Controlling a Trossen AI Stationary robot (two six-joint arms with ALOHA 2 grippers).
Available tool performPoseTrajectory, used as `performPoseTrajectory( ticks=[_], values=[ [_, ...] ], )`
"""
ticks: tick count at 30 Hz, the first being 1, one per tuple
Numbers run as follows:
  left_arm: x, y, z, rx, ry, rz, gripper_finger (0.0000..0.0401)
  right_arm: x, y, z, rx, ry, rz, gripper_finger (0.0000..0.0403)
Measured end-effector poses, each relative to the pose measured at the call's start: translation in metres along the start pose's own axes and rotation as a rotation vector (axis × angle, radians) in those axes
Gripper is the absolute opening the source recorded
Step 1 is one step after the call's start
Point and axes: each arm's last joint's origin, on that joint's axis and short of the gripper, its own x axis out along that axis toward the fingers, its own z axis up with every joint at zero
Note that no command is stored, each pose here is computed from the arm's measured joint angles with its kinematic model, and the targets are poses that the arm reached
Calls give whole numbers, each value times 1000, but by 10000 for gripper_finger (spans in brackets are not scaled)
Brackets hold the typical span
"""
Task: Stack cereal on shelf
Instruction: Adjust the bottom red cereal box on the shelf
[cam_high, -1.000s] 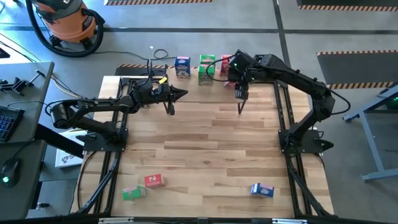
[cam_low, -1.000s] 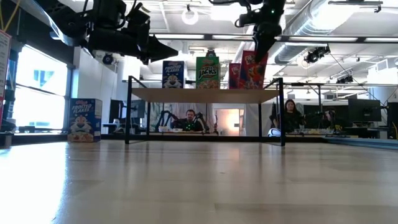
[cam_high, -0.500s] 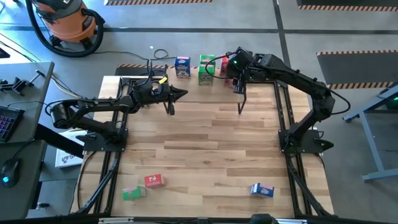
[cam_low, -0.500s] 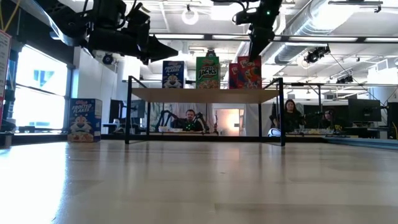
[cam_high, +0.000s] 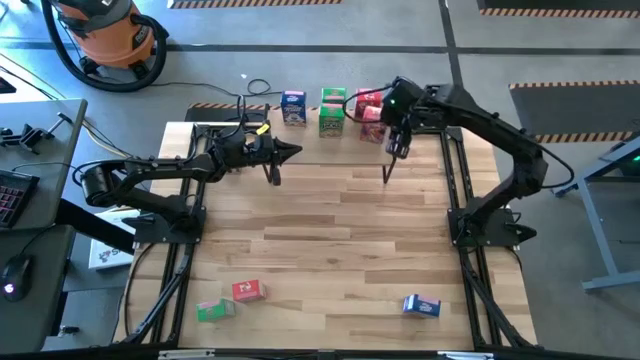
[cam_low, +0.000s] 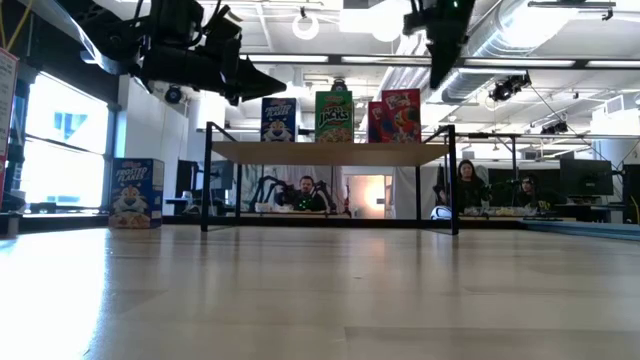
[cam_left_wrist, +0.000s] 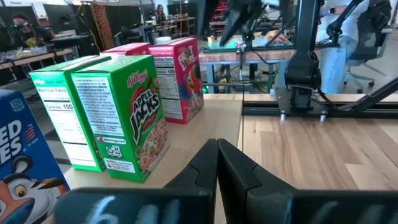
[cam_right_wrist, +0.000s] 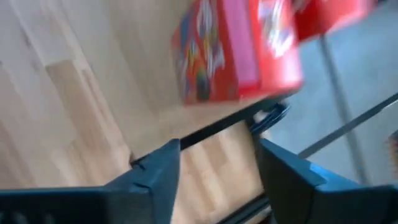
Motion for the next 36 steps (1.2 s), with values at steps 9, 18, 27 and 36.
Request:
performPoseTrajectory(
  ticks=[9,18,27,36],
  values=[
    [0,0,0,0,0,0,0,74,8,-14,67,11,-45,24],
    [0,0,-1,-3,11,-1,0,100,7,-12,126,-103,-95,19],
    [-14,7,16,4,66,25,0,100,1,-8,132,-147,-113,2],
    [-49,24,68,39,487,160,0,60,5,-48,90,-294,-82,0]
  ],
)
